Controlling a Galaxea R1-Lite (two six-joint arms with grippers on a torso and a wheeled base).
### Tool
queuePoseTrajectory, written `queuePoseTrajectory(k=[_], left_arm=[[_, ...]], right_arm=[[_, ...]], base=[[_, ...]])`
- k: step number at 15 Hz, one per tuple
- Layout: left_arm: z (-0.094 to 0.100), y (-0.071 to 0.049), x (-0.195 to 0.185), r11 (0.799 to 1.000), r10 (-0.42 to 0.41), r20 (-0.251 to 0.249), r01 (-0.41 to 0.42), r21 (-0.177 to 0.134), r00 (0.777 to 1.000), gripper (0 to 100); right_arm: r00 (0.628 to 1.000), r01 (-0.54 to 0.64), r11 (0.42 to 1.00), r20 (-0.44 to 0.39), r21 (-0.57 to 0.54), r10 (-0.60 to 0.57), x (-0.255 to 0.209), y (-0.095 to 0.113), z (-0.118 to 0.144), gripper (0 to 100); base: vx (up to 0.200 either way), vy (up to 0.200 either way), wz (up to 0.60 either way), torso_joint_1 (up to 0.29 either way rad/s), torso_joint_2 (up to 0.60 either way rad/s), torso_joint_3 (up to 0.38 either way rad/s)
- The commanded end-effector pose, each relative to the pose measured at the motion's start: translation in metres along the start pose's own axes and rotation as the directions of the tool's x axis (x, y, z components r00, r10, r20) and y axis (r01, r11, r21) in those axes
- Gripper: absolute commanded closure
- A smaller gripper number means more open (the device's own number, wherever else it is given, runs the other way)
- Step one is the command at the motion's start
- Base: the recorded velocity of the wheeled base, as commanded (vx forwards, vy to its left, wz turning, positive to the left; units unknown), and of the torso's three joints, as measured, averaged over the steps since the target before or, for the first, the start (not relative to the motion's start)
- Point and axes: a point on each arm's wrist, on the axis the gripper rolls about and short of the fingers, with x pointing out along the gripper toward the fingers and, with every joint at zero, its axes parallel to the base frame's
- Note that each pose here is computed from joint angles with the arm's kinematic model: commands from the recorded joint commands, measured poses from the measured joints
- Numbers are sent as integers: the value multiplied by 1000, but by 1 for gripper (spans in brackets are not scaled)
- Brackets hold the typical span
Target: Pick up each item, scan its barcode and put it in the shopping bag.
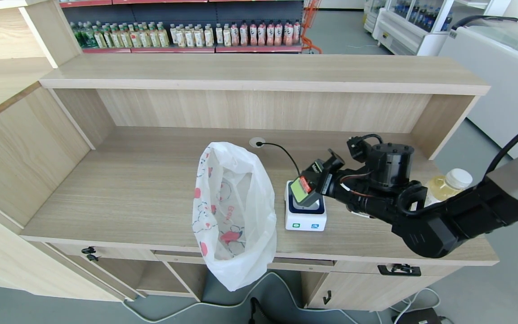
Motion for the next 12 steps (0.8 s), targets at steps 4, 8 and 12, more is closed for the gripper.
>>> queuePoseTrajectory(k=[4, 8, 12], left_arm=[[0, 0, 0, 1000, 0, 0, 0, 2, 1000, 0], [0, 0, 0, 1000, 0, 0, 0, 2, 1000, 0], [0, 0, 0, 1000, 0, 0, 0, 2, 1000, 0]], right_arm=[[1000, 0, 1000, -7, 1, 0, 5, -2, -3, 100], [1000, -6, 1000, -5, 2, 6, 11, -3, -4, 100], [1000, -9, 1000, 2, 1, 9, 12, -2, -2, 100]], base=[[0, 0, 0, 0, 0, 0], [0, 0, 0, 0, 0, 0], [0, 0, 0, 0, 0, 0]])
